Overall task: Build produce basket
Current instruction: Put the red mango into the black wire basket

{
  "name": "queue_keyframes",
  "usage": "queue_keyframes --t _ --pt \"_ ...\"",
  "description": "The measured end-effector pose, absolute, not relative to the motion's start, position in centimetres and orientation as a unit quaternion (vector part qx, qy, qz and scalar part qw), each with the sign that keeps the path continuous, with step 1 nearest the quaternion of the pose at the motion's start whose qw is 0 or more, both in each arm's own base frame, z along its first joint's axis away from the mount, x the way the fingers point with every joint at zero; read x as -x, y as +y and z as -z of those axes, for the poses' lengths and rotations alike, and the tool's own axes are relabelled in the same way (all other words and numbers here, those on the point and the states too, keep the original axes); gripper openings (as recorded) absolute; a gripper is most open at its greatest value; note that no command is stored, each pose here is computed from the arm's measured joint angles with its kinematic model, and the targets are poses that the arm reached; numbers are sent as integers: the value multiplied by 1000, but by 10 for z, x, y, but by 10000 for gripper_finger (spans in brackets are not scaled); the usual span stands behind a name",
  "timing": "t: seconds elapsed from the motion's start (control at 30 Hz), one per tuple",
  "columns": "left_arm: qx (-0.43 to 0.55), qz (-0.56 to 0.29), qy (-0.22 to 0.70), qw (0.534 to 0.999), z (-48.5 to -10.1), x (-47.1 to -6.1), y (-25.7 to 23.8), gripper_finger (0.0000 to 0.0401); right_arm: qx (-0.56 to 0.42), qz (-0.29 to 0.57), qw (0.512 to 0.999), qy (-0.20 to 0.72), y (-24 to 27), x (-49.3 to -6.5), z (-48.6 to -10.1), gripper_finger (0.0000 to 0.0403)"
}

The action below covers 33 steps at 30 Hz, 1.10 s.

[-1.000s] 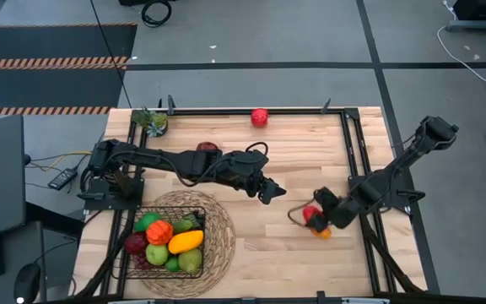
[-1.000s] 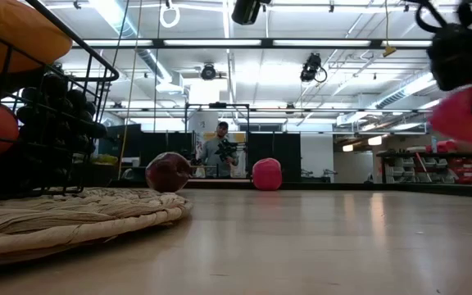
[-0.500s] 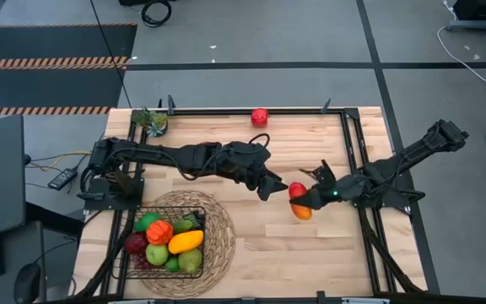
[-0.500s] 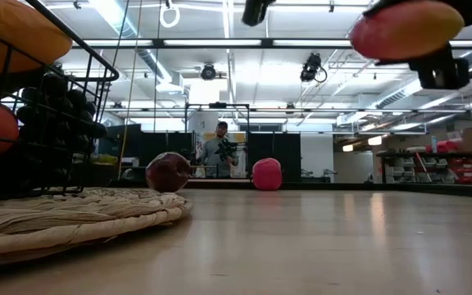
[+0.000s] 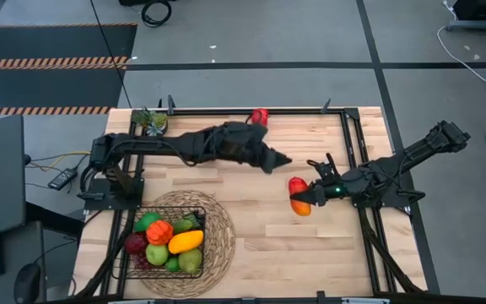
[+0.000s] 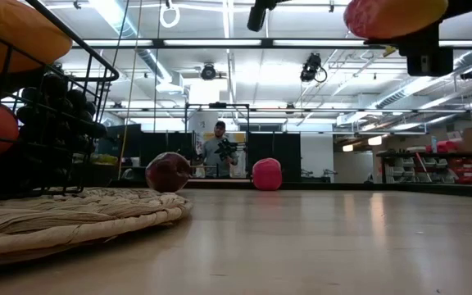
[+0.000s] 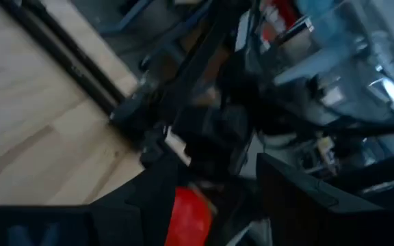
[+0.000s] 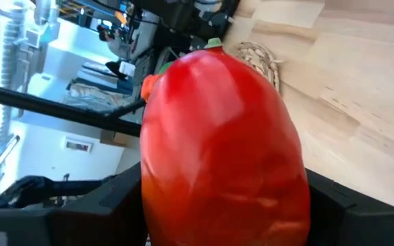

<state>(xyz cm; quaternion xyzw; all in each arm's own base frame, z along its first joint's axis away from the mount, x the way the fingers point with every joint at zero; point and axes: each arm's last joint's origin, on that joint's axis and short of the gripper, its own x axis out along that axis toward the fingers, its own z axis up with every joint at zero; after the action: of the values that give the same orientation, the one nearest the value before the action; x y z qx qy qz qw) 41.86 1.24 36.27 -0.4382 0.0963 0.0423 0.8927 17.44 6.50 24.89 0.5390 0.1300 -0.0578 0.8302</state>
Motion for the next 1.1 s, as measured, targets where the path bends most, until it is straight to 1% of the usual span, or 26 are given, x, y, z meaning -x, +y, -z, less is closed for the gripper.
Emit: queue_keyframes --t 0.07,0.17,0.27,0.53,0.63,0.83,0.97,1.1 --pt "439 -35 77 895 -367 -419 16 201 -543 58 829 118 63 -176 -251 266" --pt "437 13 43 898 -377 -420 18 193 -552 58 827 91 61 -178 -255 266" --pt "441 45 48 895 -381 -417 25 188 -565 62 819 74 57 -179 -258 266" --pt "492 -2 73 868 -375 -412 52 180 -558 56 826 51 52 -182 -262 266" --pt "484 -14 87 871 -371 -411 58 181 -552 56 831 43 50 -183 -264 266" --pt "482 -8 67 873 -384 -398 82 184 -550 67 832 18 43 -184 -267 266" --pt "468 -6 68 881 -384 -396 87 201 -549 73 833 -4 37 -185 -270 266" --pt "475 0 73 877 -382 -398 86 239 -548 83 832 -19 30 -186 -272 266"
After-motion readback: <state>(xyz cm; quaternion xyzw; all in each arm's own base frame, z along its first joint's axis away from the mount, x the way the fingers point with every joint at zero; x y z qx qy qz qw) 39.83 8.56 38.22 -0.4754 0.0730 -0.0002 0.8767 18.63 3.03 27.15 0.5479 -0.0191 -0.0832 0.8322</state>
